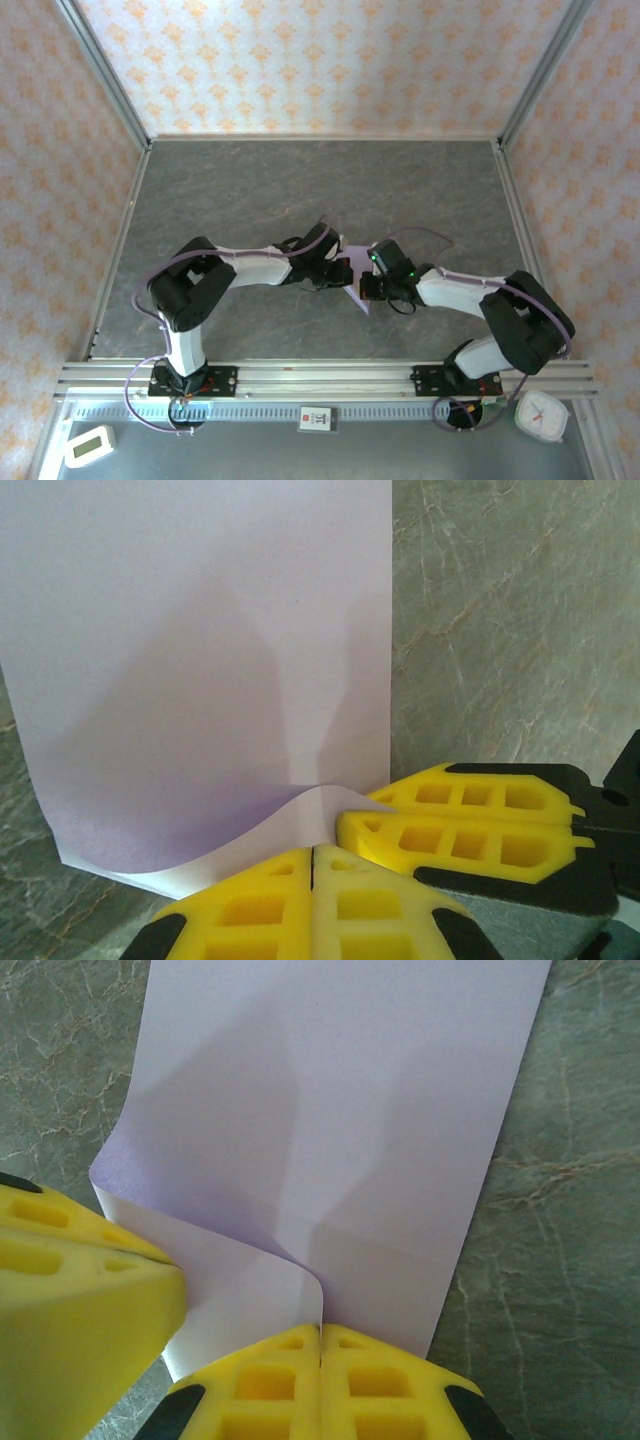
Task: Fold a paper plane with a square sheet of paper (pick it up from the middle)
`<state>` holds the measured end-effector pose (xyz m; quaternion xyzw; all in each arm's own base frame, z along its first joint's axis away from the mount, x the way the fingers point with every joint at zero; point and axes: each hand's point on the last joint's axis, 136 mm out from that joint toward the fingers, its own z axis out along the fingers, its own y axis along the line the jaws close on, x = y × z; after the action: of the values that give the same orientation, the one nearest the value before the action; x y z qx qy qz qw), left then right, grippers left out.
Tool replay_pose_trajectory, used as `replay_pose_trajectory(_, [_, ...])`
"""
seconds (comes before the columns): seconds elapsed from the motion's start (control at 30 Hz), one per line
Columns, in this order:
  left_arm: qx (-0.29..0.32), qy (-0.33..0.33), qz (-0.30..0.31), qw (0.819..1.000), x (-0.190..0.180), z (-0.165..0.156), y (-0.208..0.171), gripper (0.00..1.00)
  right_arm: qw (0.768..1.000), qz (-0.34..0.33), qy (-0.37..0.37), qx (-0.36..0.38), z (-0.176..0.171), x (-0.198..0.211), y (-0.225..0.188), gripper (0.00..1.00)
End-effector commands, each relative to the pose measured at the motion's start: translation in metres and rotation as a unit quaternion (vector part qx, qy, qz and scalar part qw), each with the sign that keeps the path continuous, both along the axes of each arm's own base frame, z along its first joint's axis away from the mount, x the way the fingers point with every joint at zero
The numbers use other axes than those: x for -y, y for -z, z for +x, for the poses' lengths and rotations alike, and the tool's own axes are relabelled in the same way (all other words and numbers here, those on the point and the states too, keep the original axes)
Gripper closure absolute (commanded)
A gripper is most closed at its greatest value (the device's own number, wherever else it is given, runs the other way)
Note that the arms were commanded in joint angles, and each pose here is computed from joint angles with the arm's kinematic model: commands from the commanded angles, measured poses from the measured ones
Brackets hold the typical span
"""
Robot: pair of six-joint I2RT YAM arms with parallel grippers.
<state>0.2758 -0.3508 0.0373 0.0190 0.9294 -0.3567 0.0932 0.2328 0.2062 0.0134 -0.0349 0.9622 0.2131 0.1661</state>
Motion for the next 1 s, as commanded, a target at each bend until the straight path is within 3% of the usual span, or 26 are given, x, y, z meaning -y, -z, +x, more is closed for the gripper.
replay_pose_trajectory(0.0, [0.011,-0.002,0.021,1.000,-0.007,-0.001,0.018,1.00,0.993,-0.083,0.001,-0.085,-0.041,0.038,0.046,1.00])
replay_pose_trajectory(0.27, [0.012,-0.012,0.037,0.999,-0.016,0.001,0.030,1.00,0.993,-0.081,-0.001,-0.086,-0.041,0.037,0.046,1.00])
replay_pose_trajectory(0.7, [0.067,-0.049,0.003,0.997,-0.021,0.026,-0.033,1.00,0.993,-0.078,-0.003,-0.083,-0.041,0.036,0.042,1.00])
replay_pose_trajectory(0.97, [0.082,-0.062,0.006,0.995,-0.015,0.064,-0.037,1.00,0.994,-0.075,-0.003,-0.076,-0.037,0.034,0.036,1.00])
